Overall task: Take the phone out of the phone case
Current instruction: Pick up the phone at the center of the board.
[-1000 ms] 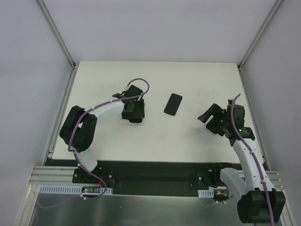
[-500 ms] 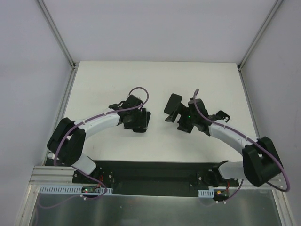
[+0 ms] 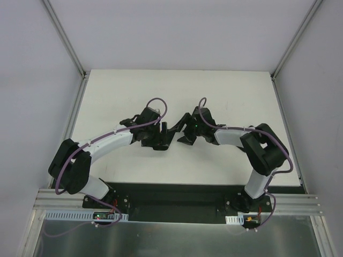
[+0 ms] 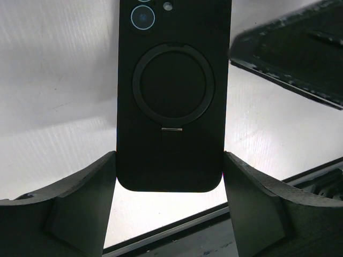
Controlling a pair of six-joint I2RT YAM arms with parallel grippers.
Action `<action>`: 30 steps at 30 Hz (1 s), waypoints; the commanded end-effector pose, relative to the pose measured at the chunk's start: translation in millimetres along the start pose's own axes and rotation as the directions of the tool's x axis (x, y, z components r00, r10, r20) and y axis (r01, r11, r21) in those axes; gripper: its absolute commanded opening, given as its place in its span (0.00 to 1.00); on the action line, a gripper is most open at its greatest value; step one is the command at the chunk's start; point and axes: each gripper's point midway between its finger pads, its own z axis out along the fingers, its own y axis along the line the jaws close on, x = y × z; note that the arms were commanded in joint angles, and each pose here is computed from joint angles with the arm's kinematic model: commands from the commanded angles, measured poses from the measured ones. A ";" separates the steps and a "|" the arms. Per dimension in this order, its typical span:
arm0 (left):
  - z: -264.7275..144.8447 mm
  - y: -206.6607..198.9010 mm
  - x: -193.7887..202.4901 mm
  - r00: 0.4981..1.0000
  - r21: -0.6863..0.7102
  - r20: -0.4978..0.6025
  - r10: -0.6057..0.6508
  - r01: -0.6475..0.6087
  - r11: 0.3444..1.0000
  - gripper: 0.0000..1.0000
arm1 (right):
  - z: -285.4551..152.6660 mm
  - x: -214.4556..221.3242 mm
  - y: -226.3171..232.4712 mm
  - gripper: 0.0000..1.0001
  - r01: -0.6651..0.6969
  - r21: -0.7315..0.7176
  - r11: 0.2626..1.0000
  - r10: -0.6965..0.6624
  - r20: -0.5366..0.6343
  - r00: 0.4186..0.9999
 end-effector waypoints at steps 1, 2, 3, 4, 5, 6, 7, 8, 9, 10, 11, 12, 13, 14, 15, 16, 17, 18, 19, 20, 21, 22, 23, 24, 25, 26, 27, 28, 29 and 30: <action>-12.6 -21.1 -6.8 1.000 0.091 0.029 0.011 -0.014 0.996 0.16 | 15.0 0.0 40.1 0.75 -0.022 -0.128 0.992 0.017 -0.035 0.999; -13.4 -21.8 -7.5 0.999 0.094 0.031 0.010 -0.013 0.995 0.16 | 17.9 1.0 46.0 0.71 -0.020 -0.140 0.990 0.015 -0.042 0.999; -15.2 -23.8 -8.5 0.999 0.101 0.035 0.012 -0.016 0.995 0.16 | 23.2 2.8 44.1 0.62 -0.030 -0.136 0.990 0.023 -0.055 0.998; -15.8 -24.2 -8.5 0.999 0.104 0.036 0.013 -0.017 0.994 0.16 | 25.2 4.9 45.9 0.57 -0.028 -0.144 0.989 0.019 -0.060 0.998; -16.4 -24.5 -8.7 0.999 0.107 0.036 0.012 -0.016 0.994 0.16 | 26.7 6.3 48.1 0.51 -0.022 -0.148 0.989 0.013 -0.063 0.998; -17.8 -25.3 -8.1 0.999 0.110 0.037 0.012 -0.016 0.994 0.16 | 28.8 6.6 46.8 0.40 -0.024 -0.144 0.989 0.015 -0.064 0.998; -18.8 -25.9 -8.3 0.999 0.114 0.040 0.012 -0.017 0.993 0.16 | 28.9 5.7 47.7 0.34 -0.022 -0.148 0.989 0.013 -0.063 0.998; -19.0 -24.9 -6.7 0.999 0.114 0.038 0.014 -0.018 0.993 0.17 | 29.3 7.1 47.2 0.28 -0.020 -0.147 0.989 0.010 -0.064 0.998; -21.6 -26.1 -7.3 0.999 0.120 0.043 0.015 -0.020 0.993 0.17 | 28.2 5.9 47.7 0.15 -0.019 -0.149 0.989 0.010 -0.063 0.998; -22.6 -26.1 -7.6 0.999 0.123 0.045 0.014 -0.019 0.992 0.17 | 28.0 6.5 48.2 0.10 -0.013 -0.150 0.989 0.004 -0.063 0.998; -24.2 -27.0 -7.2 0.999 0.128 0.048 0.016 -0.022 0.992 0.18 | 27.2 7.4 49.4 0.05 -0.008 -0.154 0.988 -0.002 -0.064 0.998; -26.8 -27.2 -8.0 0.998 0.132 0.055 0.018 -0.025 0.991 0.18 | 25.7 7.0 49.8 0.02 -0.007 -0.155 0.988 -0.003 -0.062 0.998; -28.4 -28.2 -8.3 0.998 0.136 0.060 0.023 -0.031 0.990 0.20 | 24.8 7.9 49.3 0.01 0.000 -0.153 0.988 -0.010 -0.061 0.998; -29.8 -28.2 -8.7 0.998 0.139 0.064 0.027 -0.035 0.990 0.22 | 23.3 7.1 48.5 0.01 0.005 -0.149 0.989 -0.013 -0.056 0.998; -32.5 -28.7 -9.9 0.997 0.140 0.075 0.031 -0.041 0.989 0.30 | 21.2 7.8 46.3 0.01 0.009 -0.132 0.991 -0.016 -0.053 0.998; -34.5 -29.2 -10.6 0.996 0.142 0.081 0.033 -0.044 0.989 0.35 | 19.3 6.9 45.7 0.01 0.023 -0.126 0.992 -0.029 -0.047 0.998; -35.8 -29.1 -10.9 0.996 0.143 0.086 0.037 -0.049 0.988 0.38 | 18.0 7.6 43.7 0.01 0.030 -0.114 0.993 -0.036 -0.045 0.998; -38.5 -30.1 -12.2 0.995 0.147 0.095 0.041 -0.054 0.988 0.47 | 14.4 7.6 41.3 0.01 0.034 -0.086 0.996 -0.037 -0.038 0.999; -40.1 -30.6 -12.4 0.994 0.150 0.097 0.044 -0.058 0.987 0.52 | 12.1 7.0 39.4 0.01 0.039 -0.067 0.997 -0.041 -0.033 0.999; -41.4 -30.7 -13.7 0.993 0.149 0.104 0.054 -0.070 0.986 0.56 | 10.0 6.9 36.2 0.02 0.057 -0.047 0.997 -0.058 -0.027 0.998; -43.6 -30.7 -14.0 0.993 0.148 0.106 0.059 -0.074 0.986 0.60 | 4.8 5.7 31.2 0.01 0.052 -0.006 0.999 -0.053 -0.014 0.999; -44.7 -29.5 -15.1 0.992 0.140 0.113 0.064 -0.080 0.987 0.64 | 2.5 5.4 31.5 0.01 0.057 0.004 0.998 -0.057 -0.009 0.998; -45.6 -28.9 -17.1 0.990 0.133 0.120 0.071 -0.087 0.987 0.66 | 0.3 5.8 31.9 0.01 0.065 0.013 0.998 -0.065 -0.005 0.998; -46.9 -26.9 -16.2 0.990 0.120 0.120 0.074 -0.088 0.989 0.67 | -4.1 5.9 28.7 0.01 0.068 0.045 0.997 -0.068 0.006 0.998; -48.2 -25.0 -17.2 0.989 0.105 0.129 0.079 -0.093 0.990 0.70 | -6.4 4.7 32.0 0.01 0.078 0.054 0.995 -0.079 0.016 0.997; -50.8 -22.2 -22.7 0.984 0.076 0.157 0.090 -0.103 0.992 0.70 | -8.8 3.0 32.3 0.01 0.084 0.069 0.994 -0.086 0.026 0.996; -52.2 -21.2 -23.8 0.982 0.065 0.164 0.096 -0.108 0.992 0.72 | -12.3 3.7 25.3 0.02 0.094 0.116 0.989 -0.098 0.035 0.995; -52.9 -20.7 -22.3 0.981 0.055 0.163 0.106 -0.117 0.992 0.72 | -14.3 2.8 26.7 0.01 0.099 0.125 0.987 -0.106 0.043 0.993; -54.9 -20.7 -24.2 0.978 0.048 0.174 0.116 -0.126 0.991 0.76 | -16.1 1.5 28.8 0.01 0.102 0.130 0.986 -0.109 0.051 0.993; -57.2 -21.9 -24.7 0.976 0.049 0.179 0.121 -0.132 0.990 0.78 | -17.9 1.6 26.9 0.01 0.101 0.145 0.984 -0.110 0.057 0.992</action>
